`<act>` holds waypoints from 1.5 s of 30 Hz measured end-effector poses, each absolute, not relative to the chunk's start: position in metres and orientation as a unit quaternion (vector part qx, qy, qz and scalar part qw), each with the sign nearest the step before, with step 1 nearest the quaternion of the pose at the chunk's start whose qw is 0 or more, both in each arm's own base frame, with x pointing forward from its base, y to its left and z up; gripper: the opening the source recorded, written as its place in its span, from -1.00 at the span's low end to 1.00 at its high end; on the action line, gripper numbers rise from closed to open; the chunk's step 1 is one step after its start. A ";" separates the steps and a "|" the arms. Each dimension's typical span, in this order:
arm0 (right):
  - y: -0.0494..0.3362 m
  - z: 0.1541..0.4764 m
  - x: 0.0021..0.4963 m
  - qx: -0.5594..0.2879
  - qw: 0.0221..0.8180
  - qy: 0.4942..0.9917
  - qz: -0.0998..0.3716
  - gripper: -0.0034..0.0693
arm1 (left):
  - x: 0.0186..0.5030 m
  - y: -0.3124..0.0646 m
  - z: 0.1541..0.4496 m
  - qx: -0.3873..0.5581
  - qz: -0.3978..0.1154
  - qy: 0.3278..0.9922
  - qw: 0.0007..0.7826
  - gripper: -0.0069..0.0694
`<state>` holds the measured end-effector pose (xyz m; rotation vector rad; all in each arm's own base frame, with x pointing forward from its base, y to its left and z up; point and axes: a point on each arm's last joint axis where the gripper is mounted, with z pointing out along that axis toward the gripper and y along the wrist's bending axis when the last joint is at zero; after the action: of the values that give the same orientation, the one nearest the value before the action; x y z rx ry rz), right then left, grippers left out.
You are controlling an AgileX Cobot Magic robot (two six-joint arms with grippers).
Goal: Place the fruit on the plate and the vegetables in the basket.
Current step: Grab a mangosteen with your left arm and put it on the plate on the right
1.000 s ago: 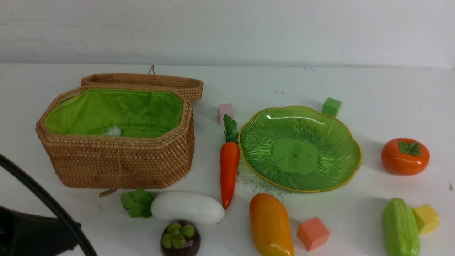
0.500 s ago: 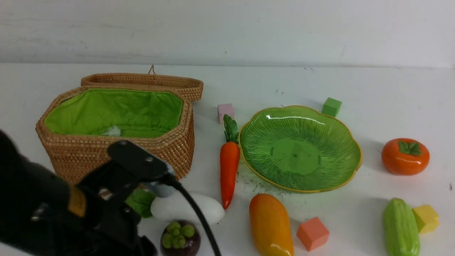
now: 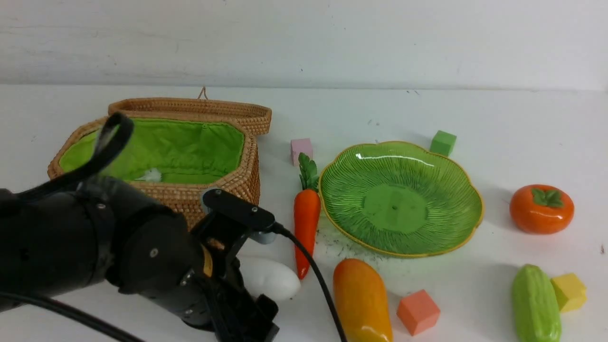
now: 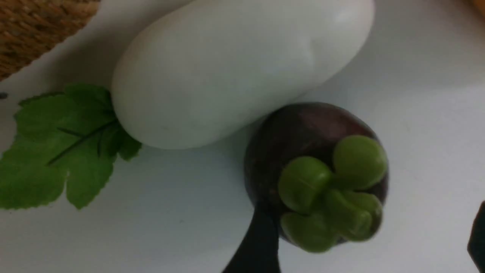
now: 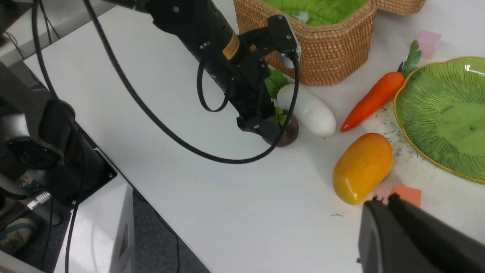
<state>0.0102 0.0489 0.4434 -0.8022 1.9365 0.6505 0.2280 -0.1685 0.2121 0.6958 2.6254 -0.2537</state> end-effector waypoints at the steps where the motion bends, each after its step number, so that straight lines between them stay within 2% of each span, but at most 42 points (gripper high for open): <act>1: 0.049 0.443 0.010 -0.325 0.456 0.785 0.264 -0.81 | 0.229 -0.169 0.209 0.247 -0.089 0.943 0.203 0.93; 8: 0.049 0.443 0.010 -0.326 0.456 0.785 0.264 -0.80 | 0.240 -0.175 0.183 0.246 -0.077 0.948 0.189 0.86; 12: 0.049 0.443 0.011 -0.326 0.455 0.785 0.264 -0.79 | 0.242 -0.177 0.174 0.235 -0.074 0.953 0.176 0.69; 15: 0.050 0.444 0.010 -0.326 0.454 0.784 0.270 -0.79 | 0.244 -0.178 0.174 0.221 -0.078 0.956 0.177 0.60; 25: 0.051 0.445 0.009 -0.328 0.452 0.781 0.281 -0.77 | 0.240 -0.176 0.179 0.219 -0.069 0.961 0.155 0.60; 31: 0.051 0.445 0.009 -0.327 0.452 0.781 0.281 -0.76 | 0.223 -0.167 0.215 0.210 -0.074 0.966 0.131 0.60; 36: 0.048 0.445 0.013 -0.312 0.465 0.786 0.263 -0.76 | 0.205 -0.161 0.254 0.216 -0.126 0.954 0.165 0.60; 39: 0.045 0.447 0.018 -0.283 0.484 0.791 0.244 -0.76 | 0.208 -0.168 0.280 0.260 -0.167 0.919 0.245 0.60; 42: 0.039 0.448 0.024 -0.243 0.502 0.799 0.224 -0.75 | 0.228 -0.186 0.305 0.281 -0.213 0.865 0.357 0.60; 45: 0.035 0.450 0.029 -0.211 0.518 0.802 0.211 -0.74 | 0.253 -0.206 0.316 0.277 -0.241 0.833 0.414 0.60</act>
<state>0.0287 0.0351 0.4499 -0.5064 1.9237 0.5057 0.2531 -0.2061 0.3159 0.6958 2.0940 -0.6047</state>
